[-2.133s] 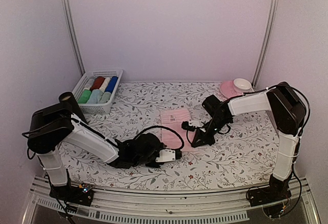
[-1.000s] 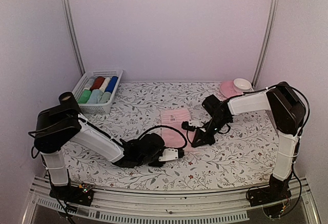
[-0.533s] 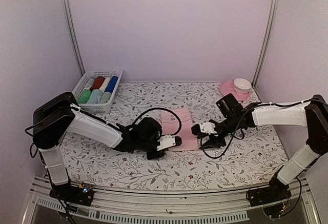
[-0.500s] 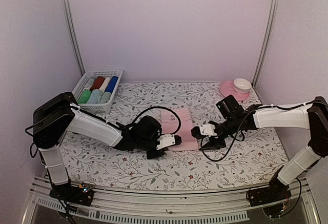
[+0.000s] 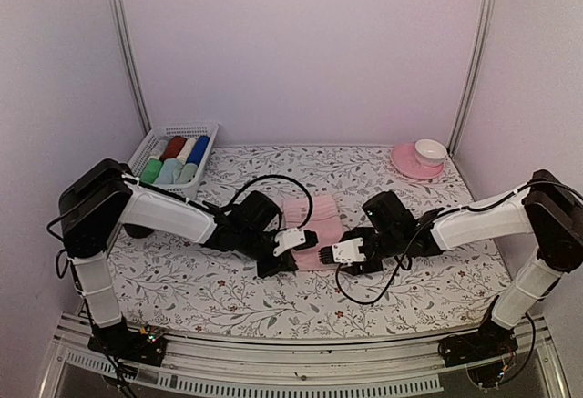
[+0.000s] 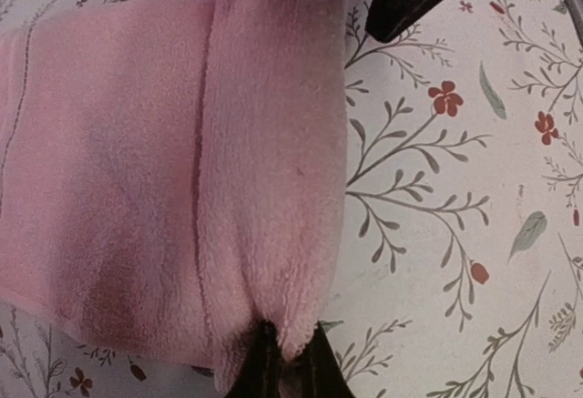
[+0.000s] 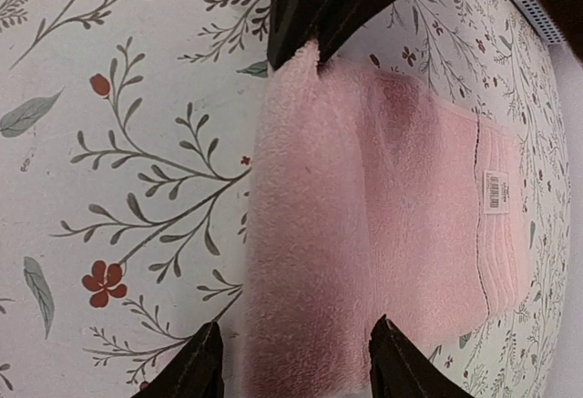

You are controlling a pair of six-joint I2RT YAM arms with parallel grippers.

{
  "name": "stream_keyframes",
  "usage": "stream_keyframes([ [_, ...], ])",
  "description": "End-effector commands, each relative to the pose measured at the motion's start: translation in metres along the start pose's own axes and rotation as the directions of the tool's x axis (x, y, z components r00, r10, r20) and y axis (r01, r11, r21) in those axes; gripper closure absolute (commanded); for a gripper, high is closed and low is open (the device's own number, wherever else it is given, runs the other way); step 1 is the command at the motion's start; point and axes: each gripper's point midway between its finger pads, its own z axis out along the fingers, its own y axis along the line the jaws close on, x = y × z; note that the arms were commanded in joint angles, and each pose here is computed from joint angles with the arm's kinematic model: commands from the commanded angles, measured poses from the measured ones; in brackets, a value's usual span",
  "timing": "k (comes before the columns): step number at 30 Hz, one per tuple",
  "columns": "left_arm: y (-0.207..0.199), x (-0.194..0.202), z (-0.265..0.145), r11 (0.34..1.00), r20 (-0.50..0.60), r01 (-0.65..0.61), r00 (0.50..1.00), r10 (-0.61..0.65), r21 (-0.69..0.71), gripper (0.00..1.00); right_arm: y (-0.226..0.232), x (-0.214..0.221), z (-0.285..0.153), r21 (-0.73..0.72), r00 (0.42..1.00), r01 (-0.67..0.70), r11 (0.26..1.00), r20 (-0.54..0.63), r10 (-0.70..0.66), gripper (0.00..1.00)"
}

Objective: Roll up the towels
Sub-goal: Roll the towel at the center of the board.

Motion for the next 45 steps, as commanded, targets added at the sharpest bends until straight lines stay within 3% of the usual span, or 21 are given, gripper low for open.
stream_keyframes([
  [1,-0.016,0.015,0.007,0.99,-0.054,0.074,0.996,-0.068,0.119,1.0,-0.01,0.004,0.009,0.08,0.999,0.004,0.997,-0.044,-0.001,0.46],
  [9,-0.012,0.014,0.005,0.983,-0.037,0.115,0.993,-0.111,0.146,1.0,0.003,0.0,0.01,0.04,0.999,0.028,0.999,-0.033,-0.027,0.55],
  [20,-0.011,0.013,0.005,0.978,-0.037,0.133,0.991,-0.129,0.161,1.0,0.01,0.002,0.015,0.025,0.997,0.05,0.998,-0.052,-0.049,0.55],
  [22,-0.012,0.014,0.005,0.977,-0.038,0.136,0.991,-0.132,0.164,1.0,0.008,0.003,0.017,0.033,0.997,0.046,0.998,-0.062,-0.044,0.6],
  [26,-0.014,0.013,0.004,0.976,-0.037,0.131,0.991,-0.127,0.174,1.0,0.002,0.009,0.022,0.052,0.994,0.031,0.998,-0.103,-0.026,0.86],
  [28,-0.014,0.014,0.003,0.976,-0.038,0.13,0.991,-0.125,0.177,1.0,0.003,0.011,0.024,0.049,0.993,0.029,0.998,-0.112,-0.024,0.94],
  [34,-0.013,0.015,-0.001,0.979,-0.049,0.123,0.992,-0.117,0.159,1.0,0.009,0.004,0.02,-0.007,0.996,0.013,1.0,-0.085,-0.014,0.97],
  [37,-0.012,0.013,-0.006,0.984,-0.051,0.109,0.993,-0.103,0.141,0.91,0.02,-0.003,0.015,-0.114,0.999,-0.022,0.993,-0.05,0.016,0.97],
  [42,-0.012,0.006,-0.015,0.993,-0.032,0.065,0.998,-0.062,0.098,0.57,0.035,-0.007,0.006,-0.315,0.993,-0.12,0.941,-0.036,0.115,0.97],
  [45,-0.011,-0.001,-0.02,0.998,-0.013,0.023,1.0,-0.022,0.055,0.44,0.041,-0.011,0.002,-0.405,0.986,-0.164,0.9,-0.032,0.165,0.97],
])
